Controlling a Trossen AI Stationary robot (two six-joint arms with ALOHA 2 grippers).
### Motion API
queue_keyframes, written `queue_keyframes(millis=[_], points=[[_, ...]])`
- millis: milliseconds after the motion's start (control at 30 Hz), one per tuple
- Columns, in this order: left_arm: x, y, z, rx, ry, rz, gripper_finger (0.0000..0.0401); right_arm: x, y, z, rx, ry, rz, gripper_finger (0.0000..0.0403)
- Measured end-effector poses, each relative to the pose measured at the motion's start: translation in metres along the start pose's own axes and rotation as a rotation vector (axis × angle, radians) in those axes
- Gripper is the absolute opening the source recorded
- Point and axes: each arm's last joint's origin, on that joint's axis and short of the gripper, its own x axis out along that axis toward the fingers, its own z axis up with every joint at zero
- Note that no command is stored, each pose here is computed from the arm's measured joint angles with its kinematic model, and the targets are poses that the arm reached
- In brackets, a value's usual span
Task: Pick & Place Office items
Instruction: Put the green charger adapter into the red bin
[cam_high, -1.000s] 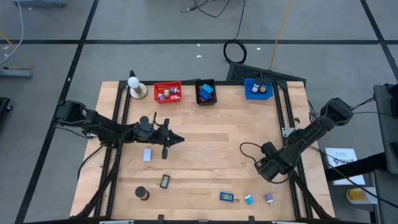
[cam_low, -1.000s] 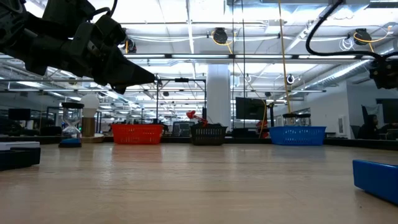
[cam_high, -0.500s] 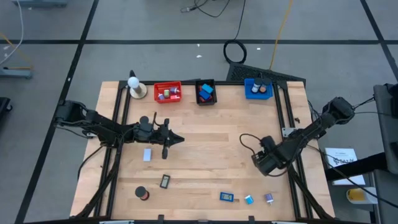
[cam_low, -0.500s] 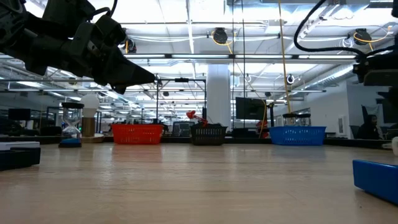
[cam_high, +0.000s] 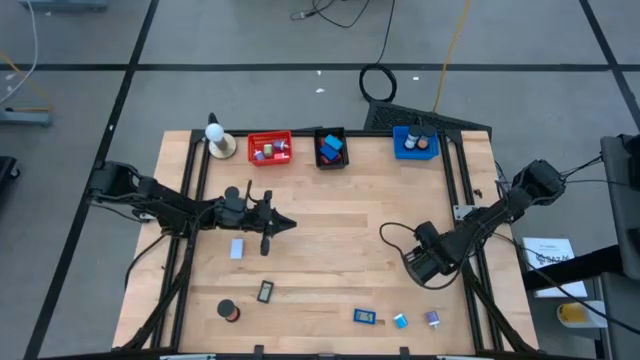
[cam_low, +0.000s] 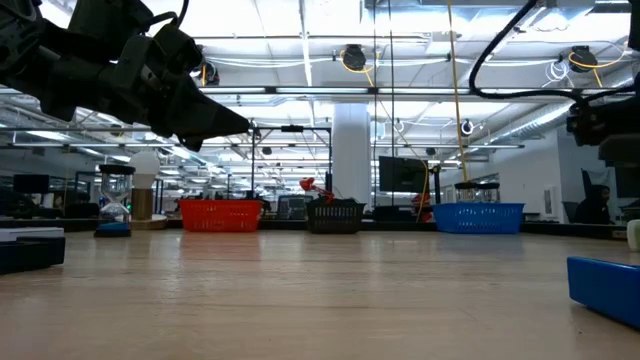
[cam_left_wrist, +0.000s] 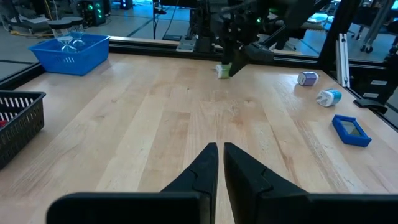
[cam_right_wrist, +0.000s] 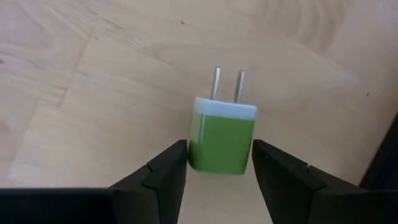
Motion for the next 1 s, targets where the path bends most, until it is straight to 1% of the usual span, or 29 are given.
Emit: queue_keyframes(millis=[133,300,367,433,500,567,667,733,900,933,1000], points=[[0.000,0.000,0.000,0.000,0.000,0.000,0.0031,0.003,0.001,0.000,-0.018,-0.032,-0.014,0.0154],[0.000,0.000,0.000,-0.002,0.000,0.000,0.0031,0.003,0.003,0.001,-0.041,-0.073,0.004,0.0121],[0.000,0.000,-0.001,0.000,0.010,0.002,0.0031,0.003,0.004,0.001,-0.059,-0.075,0.015,0.0120],[0.000,0.002,-0.002,0.000,0.020,0.031,0.0031,0.002,0.006,0.001,-0.082,-0.075,0.036,0.0121],[-0.001,0.005,-0.001,-0.011,0.008,0.068,0.0031,0.001,0.007,0.002,-0.101,-0.078,0.053,0.0127],[-0.005,0.007,0.002,-0.014,-0.011,0.088,0.0031,-0.001,0.011,0.008,-0.111,-0.110,0.069,0.0129],[-0.008,0.010,0.004,-0.022,-0.032,0.098,0.0031,-0.005,0.023,0.024,-0.145,-0.179,0.137,0.0128],[-0.012,0.012,0.004,-0.026,-0.039,0.108,0.0031,-0.006,0.035,0.040,-0.178,-0.231,0.221,0.0127],[-0.024,0.015,0.002,-0.046,-0.066,0.150,0.0031,-0.007,0.070,0.095,-0.292,-0.433,0.484,0.0127],[-0.026,0.016,0.001,-0.052,-0.070,0.162,0.0031,-0.006,0.076,0.106,-0.316,-0.465,0.520,0.0126],[-0.030,0.017,-0.001,-0.062,-0.075,0.185,0.0031,-0.001,0.086,0.129,-0.357,-0.505,0.543,0.0126]])
